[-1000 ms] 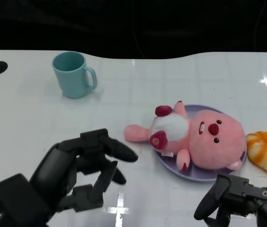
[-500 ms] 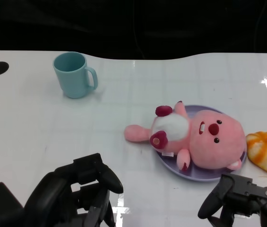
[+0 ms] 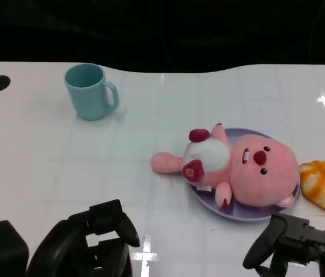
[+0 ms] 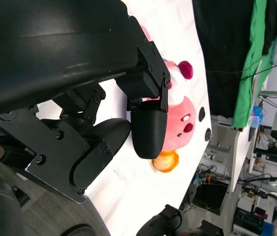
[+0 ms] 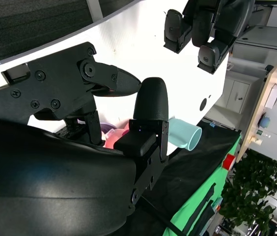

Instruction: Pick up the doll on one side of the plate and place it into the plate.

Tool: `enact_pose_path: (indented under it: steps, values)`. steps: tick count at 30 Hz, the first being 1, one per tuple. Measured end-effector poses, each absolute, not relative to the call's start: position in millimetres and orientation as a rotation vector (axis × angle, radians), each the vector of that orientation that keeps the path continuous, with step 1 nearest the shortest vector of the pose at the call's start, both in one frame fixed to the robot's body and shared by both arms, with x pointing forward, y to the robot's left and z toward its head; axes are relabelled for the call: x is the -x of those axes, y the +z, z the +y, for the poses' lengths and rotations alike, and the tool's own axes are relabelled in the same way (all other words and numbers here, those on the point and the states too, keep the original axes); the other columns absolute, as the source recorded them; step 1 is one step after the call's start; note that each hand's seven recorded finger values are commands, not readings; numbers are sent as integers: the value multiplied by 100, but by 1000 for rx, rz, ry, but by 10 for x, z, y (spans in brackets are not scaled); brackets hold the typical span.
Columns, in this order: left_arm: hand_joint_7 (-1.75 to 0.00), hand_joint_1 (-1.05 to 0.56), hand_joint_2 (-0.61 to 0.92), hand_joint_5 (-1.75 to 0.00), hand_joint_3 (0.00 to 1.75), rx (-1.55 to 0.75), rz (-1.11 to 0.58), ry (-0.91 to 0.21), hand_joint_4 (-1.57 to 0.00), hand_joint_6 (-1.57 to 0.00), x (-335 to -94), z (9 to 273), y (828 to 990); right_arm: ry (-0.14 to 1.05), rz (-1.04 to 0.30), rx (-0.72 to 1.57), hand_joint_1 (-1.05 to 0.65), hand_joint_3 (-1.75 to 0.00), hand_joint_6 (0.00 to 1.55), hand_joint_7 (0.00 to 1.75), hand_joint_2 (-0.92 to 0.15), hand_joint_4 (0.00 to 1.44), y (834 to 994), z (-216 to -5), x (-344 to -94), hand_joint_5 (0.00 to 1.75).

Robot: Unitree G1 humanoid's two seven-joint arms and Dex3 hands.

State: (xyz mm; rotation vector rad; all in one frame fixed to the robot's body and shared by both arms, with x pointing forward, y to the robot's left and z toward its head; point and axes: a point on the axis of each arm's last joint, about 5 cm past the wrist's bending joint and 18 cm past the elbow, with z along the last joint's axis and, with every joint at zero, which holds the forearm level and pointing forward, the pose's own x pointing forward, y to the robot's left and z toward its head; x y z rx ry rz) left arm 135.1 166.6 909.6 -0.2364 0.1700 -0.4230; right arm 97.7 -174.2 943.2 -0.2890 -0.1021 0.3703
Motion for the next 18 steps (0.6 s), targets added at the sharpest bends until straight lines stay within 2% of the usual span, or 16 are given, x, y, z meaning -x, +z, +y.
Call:
enact_pose_path:
  steps: [18]
  values:
    - [-165, -22, 40, -175, 140, 224, 161, -444, -90, -78, -1382, 1692, 9101, 370, -102, 294, -24, -75, 60, 130, -71, 67, 9431, -1742, -969, 160]
